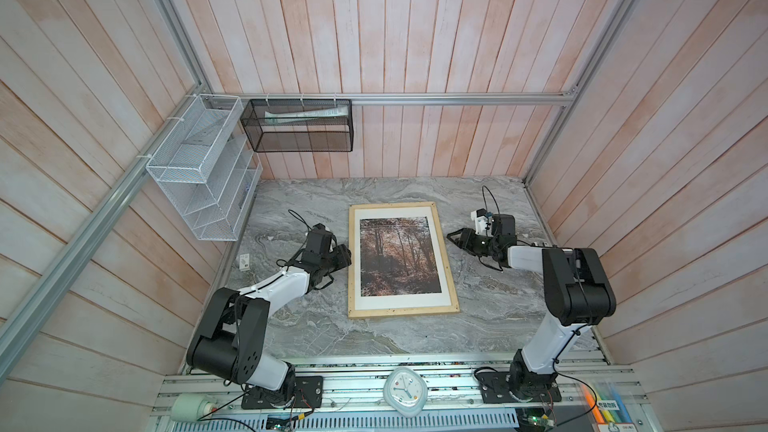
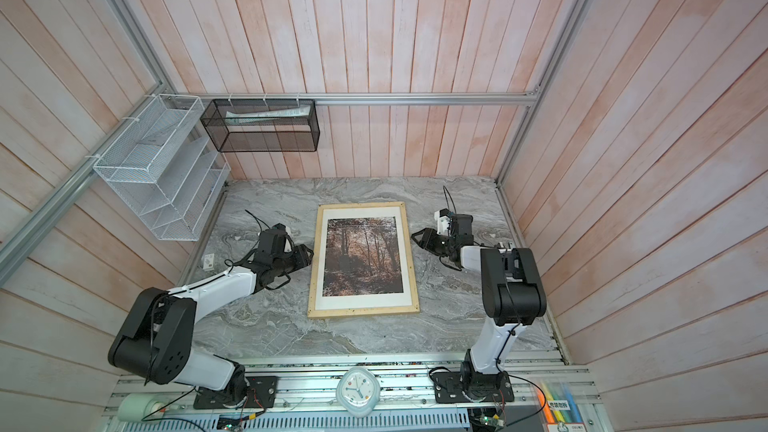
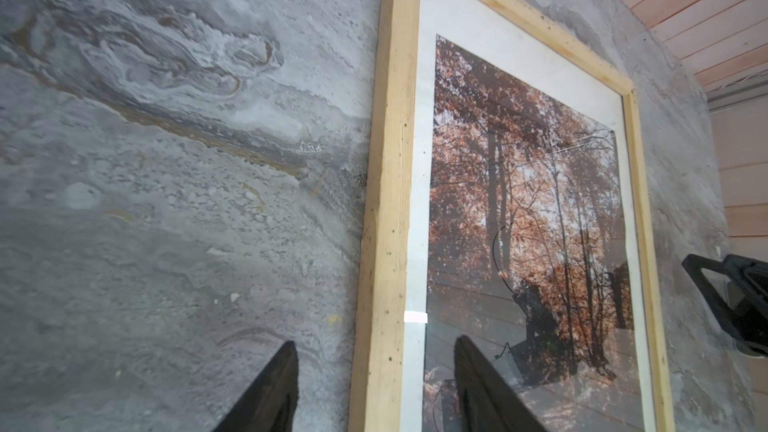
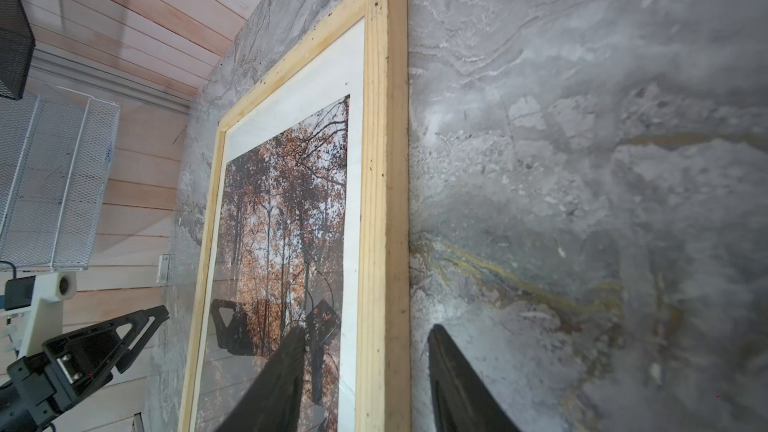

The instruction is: Put the photo into the frame

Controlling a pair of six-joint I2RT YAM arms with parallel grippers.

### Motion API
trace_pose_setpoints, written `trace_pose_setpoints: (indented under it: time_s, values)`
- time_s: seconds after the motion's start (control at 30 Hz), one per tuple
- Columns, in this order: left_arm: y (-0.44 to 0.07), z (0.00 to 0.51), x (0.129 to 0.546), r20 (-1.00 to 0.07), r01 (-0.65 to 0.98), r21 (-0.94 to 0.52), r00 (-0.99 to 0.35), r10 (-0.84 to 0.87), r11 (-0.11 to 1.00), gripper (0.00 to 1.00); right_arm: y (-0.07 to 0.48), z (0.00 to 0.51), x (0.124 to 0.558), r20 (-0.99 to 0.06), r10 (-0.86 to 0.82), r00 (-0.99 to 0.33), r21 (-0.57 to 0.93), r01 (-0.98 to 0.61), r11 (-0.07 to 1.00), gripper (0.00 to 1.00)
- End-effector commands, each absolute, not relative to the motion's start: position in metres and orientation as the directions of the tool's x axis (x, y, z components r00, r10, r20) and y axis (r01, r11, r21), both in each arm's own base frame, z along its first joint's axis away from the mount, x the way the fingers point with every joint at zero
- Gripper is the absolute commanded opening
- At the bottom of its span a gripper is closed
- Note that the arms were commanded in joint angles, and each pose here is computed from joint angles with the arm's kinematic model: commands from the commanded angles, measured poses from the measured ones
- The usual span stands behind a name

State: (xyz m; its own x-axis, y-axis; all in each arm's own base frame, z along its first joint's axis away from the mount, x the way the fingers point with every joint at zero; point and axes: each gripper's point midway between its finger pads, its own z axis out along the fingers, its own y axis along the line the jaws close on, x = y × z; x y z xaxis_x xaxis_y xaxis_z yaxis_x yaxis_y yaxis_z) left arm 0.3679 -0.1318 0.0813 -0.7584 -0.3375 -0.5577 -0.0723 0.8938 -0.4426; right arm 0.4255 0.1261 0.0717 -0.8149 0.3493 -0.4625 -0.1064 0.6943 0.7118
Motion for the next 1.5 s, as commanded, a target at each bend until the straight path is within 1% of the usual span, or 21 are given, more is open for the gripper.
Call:
trace_pose_setpoints:
  time_s: [0.0,0.17,0.27,0.4,0.43,0.47,0.5,0.53,0.57,0.77,0.97,1.13,1.3,1.47]
  values:
    - [-0.119,0.106,0.373,-0.628,-0.055,-0.367,-0.722,-0.291,0.929,0.62,0.116,0.083,0.422,-0.509,0.334,-0.794,0.663,-0.113,0.74,0.49]
    - [-0.109,0.14,0.372,-0.686,-0.029,-0.295,-0.689,-0.232,0.955,0.63,0.101,0.105,0.417,-0.581,0.305,-0.754,0.574,-0.114,0.811,0.49]
    - [-0.101,0.166,0.367,-0.723,-0.034,-0.234,-0.662,-0.197,0.972,0.63,0.095,0.124,0.412,-0.622,0.296,-0.725,0.544,-0.127,0.83,0.48]
    - [-0.093,0.197,0.36,-0.766,-0.026,-0.208,-0.618,-0.179,0.978,0.66,0.085,0.148,0.406,-0.672,0.293,-0.68,0.495,-0.118,0.861,0.48]
    - [-0.09,0.203,0.358,-0.774,-0.028,-0.202,-0.607,-0.177,0.979,0.68,0.082,0.154,0.404,-0.684,0.3,-0.665,0.489,-0.113,0.865,0.48]
    - [-0.088,0.208,0.355,-0.781,-0.029,-0.198,-0.6,-0.176,0.98,0.79,0.083,0.161,0.401,-0.695,0.312,-0.647,0.497,-0.119,0.859,0.48]
    - [-0.088,0.212,0.354,-0.788,-0.025,-0.2,-0.591,-0.176,0.98,1.0,0.085,0.166,0.399,-0.701,0.319,-0.638,0.508,-0.133,0.851,0.56]
    - [-0.088,0.215,0.352,-0.791,-0.02,-0.199,-0.586,-0.173,0.98,1.0,0.088,0.171,0.396,-0.708,0.319,-0.63,0.52,-0.158,0.84,0.85]
    - [-0.087,0.217,0.351,-0.792,-0.02,-0.198,-0.586,-0.172,0.98,1.0,0.09,0.173,0.394,-0.71,0.322,-0.627,0.525,-0.166,0.835,0.98]
    - [-0.085,0.21,0.345,-0.763,-0.034,-0.188,-0.624,-0.168,0.982,1.0,0.077,0.183,0.385,-0.724,0.352,-0.593,0.508,-0.113,0.854,0.98]
    - [-0.075,0.195,0.351,-0.73,-0.1,-0.142,-0.661,-0.173,0.985,1.0,0.069,0.199,0.373,-0.762,0.366,-0.534,0.491,-0.109,0.864,0.98]
    - [-0.074,0.199,0.361,-0.75,-0.074,-0.146,-0.641,-0.159,0.986,1.0,0.059,0.205,0.368,-0.785,0.361,-0.504,0.456,-0.074,0.887,0.98]
    - [-0.043,0.204,0.378,-0.774,-0.175,-0.179,-0.583,-0.248,0.968,1.0,0.051,0.21,0.361,-0.799,0.357,-0.483,0.43,-0.046,0.901,0.98]
    - [-0.002,0.187,0.385,-0.784,-0.268,-0.197,-0.535,-0.315,0.943,1.0,0.033,0.221,0.35,-0.839,0.348,-0.419,0.376,0.017,0.926,0.98]
